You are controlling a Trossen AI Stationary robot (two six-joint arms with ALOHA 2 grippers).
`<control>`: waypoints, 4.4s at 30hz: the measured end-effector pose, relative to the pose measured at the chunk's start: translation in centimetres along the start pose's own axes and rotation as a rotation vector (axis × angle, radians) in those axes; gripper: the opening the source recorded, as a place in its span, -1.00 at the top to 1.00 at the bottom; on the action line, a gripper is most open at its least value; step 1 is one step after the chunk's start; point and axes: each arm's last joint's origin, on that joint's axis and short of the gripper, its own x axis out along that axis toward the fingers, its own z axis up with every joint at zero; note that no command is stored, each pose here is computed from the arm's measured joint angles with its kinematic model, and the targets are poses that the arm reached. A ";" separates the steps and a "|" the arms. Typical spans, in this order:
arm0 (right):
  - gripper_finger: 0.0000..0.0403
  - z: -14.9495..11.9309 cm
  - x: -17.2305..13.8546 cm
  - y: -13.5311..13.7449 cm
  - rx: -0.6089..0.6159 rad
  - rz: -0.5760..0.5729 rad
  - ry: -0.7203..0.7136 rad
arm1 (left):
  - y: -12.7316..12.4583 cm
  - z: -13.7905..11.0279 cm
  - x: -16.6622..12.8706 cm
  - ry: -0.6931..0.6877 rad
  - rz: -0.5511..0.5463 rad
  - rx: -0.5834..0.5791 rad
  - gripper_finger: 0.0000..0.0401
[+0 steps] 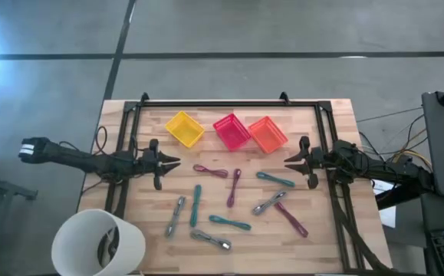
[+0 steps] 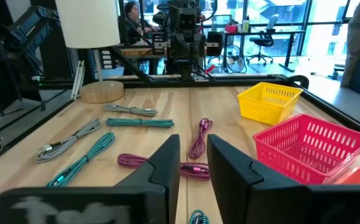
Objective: Pick & Place USB Port
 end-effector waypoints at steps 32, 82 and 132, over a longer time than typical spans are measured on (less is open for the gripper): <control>0.66 0.0 0.0 0.0 0.000 0.000 0.000 | 0.0 0.0 0.0 0.000 0.000 0.000 0.60; 0.58 0.0 0.0 0.0 0.000 0.000 0.000 | 0.0 0.0 0.0 0.000 0.000 0.000 0.60; 0.60 0.0 0.0 0.0 0.000 0.000 0.000 | 0.0 0.0 0.0 0.000 0.000 0.000 0.60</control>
